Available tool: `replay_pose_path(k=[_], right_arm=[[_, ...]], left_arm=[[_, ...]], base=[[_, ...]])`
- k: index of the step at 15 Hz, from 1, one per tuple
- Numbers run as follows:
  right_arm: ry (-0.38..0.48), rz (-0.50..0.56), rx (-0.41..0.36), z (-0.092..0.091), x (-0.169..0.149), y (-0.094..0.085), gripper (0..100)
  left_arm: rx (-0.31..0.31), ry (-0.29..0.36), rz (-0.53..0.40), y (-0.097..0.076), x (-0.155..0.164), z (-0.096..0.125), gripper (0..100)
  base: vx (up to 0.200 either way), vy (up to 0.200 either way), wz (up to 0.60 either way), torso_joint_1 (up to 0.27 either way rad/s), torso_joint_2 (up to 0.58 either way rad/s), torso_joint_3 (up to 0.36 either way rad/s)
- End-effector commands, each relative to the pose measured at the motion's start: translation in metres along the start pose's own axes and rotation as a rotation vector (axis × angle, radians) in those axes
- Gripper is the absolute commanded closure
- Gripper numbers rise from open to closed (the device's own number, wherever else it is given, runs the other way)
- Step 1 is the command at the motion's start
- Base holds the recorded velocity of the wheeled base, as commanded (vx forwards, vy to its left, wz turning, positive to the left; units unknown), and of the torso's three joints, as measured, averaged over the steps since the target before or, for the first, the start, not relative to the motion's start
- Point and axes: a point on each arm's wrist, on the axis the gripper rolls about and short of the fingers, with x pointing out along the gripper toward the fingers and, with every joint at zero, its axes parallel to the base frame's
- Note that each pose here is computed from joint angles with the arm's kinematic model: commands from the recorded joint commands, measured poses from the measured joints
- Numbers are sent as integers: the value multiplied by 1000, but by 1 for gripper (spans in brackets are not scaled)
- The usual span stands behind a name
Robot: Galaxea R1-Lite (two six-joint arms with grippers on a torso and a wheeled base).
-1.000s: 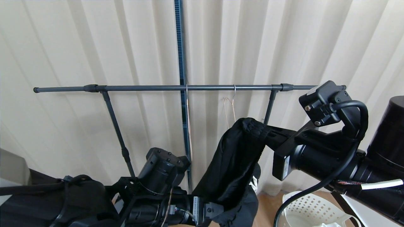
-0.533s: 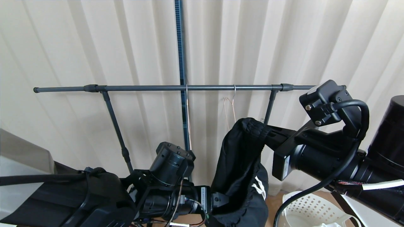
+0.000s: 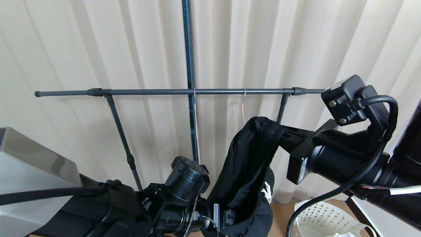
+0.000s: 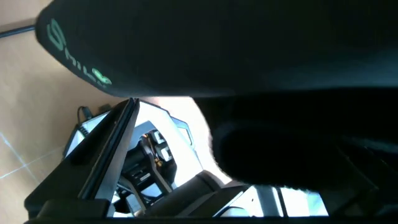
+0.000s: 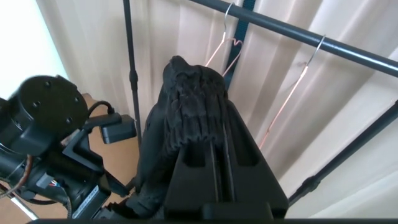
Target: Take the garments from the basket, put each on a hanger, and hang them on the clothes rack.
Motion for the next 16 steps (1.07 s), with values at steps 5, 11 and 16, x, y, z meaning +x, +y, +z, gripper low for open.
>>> replay_pose_path(k=[5,11,16], right_arm=[[-45,-34,12,11,-9,-9,100],[-9,-136,2,5,-2,-32,100],[69,-179,-28,-12,14,-37,100]], left_arm=[[19,26,83,4,2,-22,100],[48,-123,116,-4,-41,-22,100],[88,-333,192,4,-83,4,100]], base=[[0,0,0,0,0,0],[0,0,0,0,0,0],[0,0,0,0,0,0]])
